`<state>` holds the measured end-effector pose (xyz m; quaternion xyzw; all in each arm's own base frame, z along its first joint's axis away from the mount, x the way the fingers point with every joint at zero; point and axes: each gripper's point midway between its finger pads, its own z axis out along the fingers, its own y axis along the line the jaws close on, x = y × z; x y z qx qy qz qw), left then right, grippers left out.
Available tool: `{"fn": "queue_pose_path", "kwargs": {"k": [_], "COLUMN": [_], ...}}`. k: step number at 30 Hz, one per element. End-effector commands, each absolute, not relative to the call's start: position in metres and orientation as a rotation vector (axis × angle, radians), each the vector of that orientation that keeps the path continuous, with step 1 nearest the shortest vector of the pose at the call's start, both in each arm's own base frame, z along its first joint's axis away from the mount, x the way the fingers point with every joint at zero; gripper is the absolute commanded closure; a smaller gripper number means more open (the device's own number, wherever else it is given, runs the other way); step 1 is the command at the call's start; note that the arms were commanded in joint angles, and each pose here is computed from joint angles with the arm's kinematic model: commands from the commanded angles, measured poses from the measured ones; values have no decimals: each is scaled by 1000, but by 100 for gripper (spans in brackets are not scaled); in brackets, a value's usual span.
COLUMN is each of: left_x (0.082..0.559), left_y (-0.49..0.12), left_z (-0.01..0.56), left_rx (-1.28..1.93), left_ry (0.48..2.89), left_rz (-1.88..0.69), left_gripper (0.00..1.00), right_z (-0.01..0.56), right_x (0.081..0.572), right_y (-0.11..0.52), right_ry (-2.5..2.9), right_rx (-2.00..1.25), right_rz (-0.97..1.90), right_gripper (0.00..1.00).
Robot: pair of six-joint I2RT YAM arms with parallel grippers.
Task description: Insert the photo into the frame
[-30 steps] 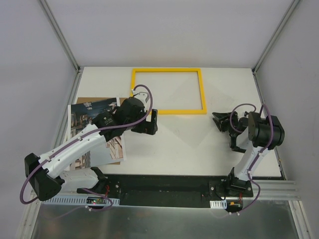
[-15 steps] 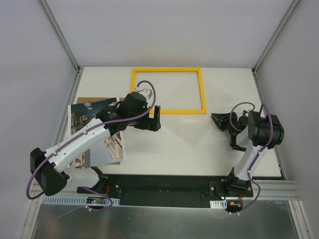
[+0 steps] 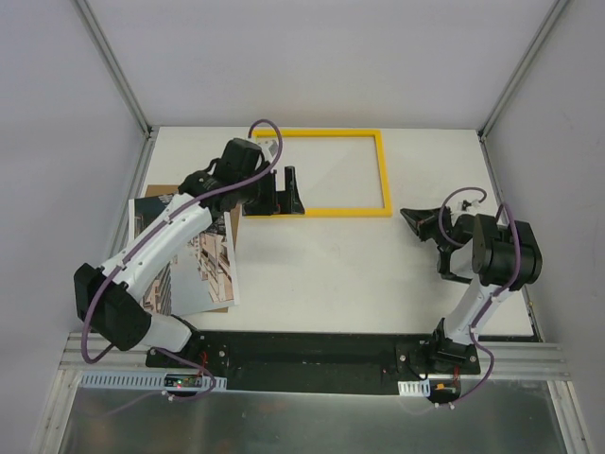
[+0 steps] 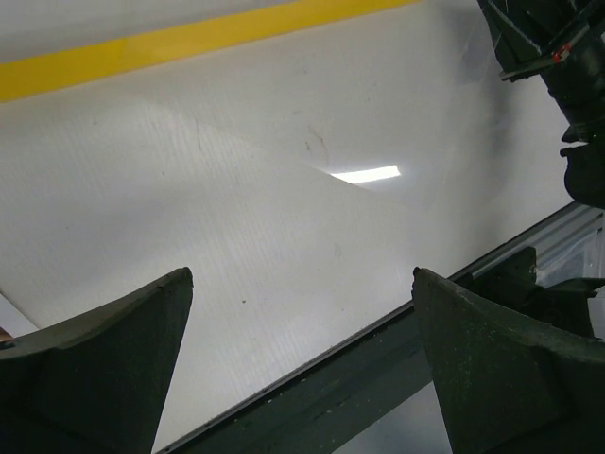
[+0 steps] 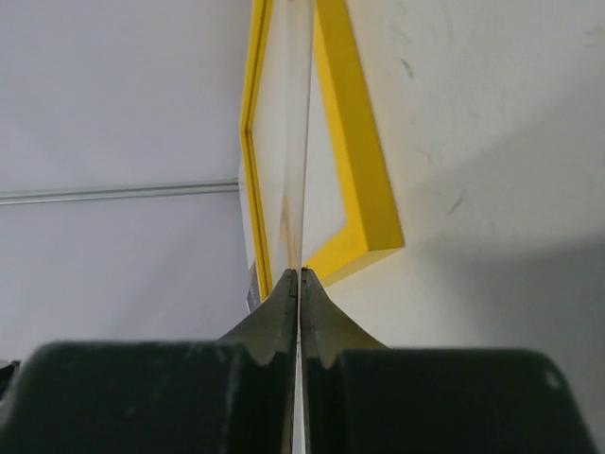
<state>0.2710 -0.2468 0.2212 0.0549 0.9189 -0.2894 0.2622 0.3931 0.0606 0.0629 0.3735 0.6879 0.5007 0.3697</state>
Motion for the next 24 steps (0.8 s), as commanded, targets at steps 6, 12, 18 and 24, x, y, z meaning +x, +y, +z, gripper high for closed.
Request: {"fn": "queue_pose_path", "kwargs": {"k": [6,12,18,24], "left_x": [332,368,388,399], "left_y": [-251,-254,-255,-275], "left_z": [259,251,228,216], "left_rx": [157,138,112,227], "left_ry": [2408,2414,2434,2388], "left_rz": [-960,-1001,-1073,-1252], "left_gripper": [1,1,1,1], "right_z": [187,222,267,304], "right_x": [389,379,355,332], "right_y": [77,86,95,110], "right_ry": [1577,1759,1827,1841], "right_rx": [563,486,390,292], "right_rz": [1378,1238,1188,1181], "right_gripper": [99,99,99,99]}}
